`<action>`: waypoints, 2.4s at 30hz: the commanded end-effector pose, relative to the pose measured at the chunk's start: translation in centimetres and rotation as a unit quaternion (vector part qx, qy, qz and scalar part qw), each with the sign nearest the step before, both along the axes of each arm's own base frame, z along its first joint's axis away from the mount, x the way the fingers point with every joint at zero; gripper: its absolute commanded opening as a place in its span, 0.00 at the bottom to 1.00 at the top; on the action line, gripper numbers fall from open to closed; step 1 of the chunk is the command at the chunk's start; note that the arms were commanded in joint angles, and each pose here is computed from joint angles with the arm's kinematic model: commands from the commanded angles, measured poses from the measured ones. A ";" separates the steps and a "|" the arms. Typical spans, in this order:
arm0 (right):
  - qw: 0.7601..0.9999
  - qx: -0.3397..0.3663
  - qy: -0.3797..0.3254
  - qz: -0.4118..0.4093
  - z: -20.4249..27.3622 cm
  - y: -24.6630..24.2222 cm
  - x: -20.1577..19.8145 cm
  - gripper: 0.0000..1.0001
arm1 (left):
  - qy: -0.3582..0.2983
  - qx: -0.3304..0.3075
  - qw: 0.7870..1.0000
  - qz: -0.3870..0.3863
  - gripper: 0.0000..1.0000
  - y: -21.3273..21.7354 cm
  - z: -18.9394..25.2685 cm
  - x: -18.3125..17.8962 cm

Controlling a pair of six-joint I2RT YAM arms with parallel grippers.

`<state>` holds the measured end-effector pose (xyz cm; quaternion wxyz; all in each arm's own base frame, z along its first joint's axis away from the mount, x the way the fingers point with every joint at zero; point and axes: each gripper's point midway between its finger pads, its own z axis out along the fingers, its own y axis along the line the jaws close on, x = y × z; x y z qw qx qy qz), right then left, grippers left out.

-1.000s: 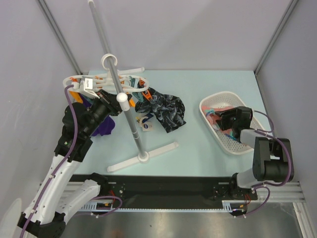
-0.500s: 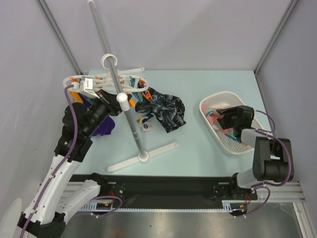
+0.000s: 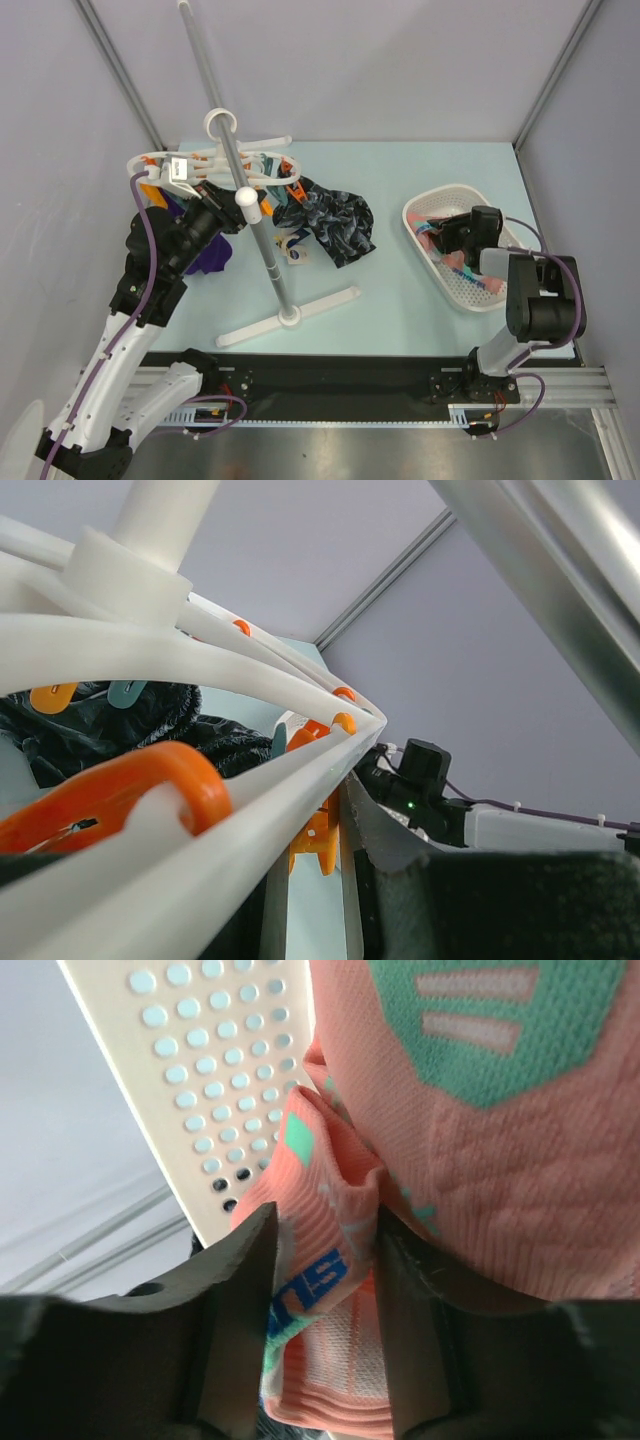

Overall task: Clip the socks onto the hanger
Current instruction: Pick up the sock from the bin, then clamp the sock onto the hanger.

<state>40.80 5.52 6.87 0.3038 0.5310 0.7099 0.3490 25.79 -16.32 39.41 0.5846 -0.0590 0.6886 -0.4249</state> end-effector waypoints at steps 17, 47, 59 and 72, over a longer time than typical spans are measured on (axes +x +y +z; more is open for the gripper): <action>0.910 -0.296 -0.214 0.198 19.5 1.0 -0.2 0.01 | 0.049 -0.019 0.999 -0.003 0.00 -0.1 -1.5 -0.6; 0.576 -0.138 -0.507 0.626 31.3 28.2 -19.9 0.00 | 0.033 -0.049 0.996 -0.060 0.00 -2.2 -1.3 -0.5; 0.526 -0.055 -0.525 0.666 31.4 31.7 -18.9 0.00 | 0.012 -0.045 0.997 -0.059 0.00 -1.9 -1.3 -1.1; 0.509 0.008 -0.525 0.682 31.2 32.8 -19.1 0.00 | -0.008 -0.051 0.997 -0.057 0.00 -1.5 -0.7 -1.7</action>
